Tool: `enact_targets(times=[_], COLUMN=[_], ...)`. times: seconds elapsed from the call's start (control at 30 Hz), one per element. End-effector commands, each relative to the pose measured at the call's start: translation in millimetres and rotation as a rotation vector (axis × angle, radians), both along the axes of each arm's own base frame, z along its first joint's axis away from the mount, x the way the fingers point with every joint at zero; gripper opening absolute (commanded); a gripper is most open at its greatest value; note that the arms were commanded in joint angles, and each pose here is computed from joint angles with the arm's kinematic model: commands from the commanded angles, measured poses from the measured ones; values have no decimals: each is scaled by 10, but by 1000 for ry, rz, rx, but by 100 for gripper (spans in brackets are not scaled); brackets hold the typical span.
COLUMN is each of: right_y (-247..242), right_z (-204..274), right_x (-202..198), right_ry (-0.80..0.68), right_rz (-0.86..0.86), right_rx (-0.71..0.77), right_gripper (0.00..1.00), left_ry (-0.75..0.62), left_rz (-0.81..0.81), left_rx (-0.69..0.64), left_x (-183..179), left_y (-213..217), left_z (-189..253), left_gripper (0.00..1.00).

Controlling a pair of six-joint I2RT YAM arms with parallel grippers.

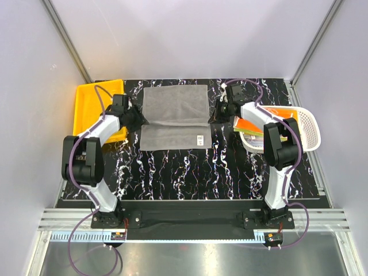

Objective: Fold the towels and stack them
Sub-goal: Fold the towel

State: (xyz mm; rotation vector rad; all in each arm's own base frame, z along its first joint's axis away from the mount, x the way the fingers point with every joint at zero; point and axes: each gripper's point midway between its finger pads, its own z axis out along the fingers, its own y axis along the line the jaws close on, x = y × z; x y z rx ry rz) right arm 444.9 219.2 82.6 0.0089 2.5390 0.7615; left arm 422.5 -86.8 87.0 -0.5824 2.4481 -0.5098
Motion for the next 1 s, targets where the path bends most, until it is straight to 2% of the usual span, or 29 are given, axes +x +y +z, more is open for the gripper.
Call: enact_targets(times=[0.0, 0.17, 0.33, 0.5, 0.87, 0.97], right_y=[97, 109, 112, 108, 144, 151], right_z=[34, 17, 25, 40, 52, 61], right_x=[-71, -93, -107, -115, -104, -103], right_ry=[-1, 0, 1, -6, -8, -7], right_rz=[21, 16, 14, 9, 11, 11], right_rx=[26, 28, 29, 33, 56, 60], right_gripper=[0, 0, 0, 0, 0, 0], left_ry=[-68, -49, 0, 40, 90, 101], left_rz=[80, 151, 193, 238, 234, 241], left_rx=[-16, -70, -100, -55, 27, 60], left_x=[-41, -168, -244, -235, -60, -38], left_y=[47, 33, 14, 83, 102, 151], left_z=[182, 128, 6, -96, -296, -345], left_gripper=[54, 56, 46, 39, 40, 36])
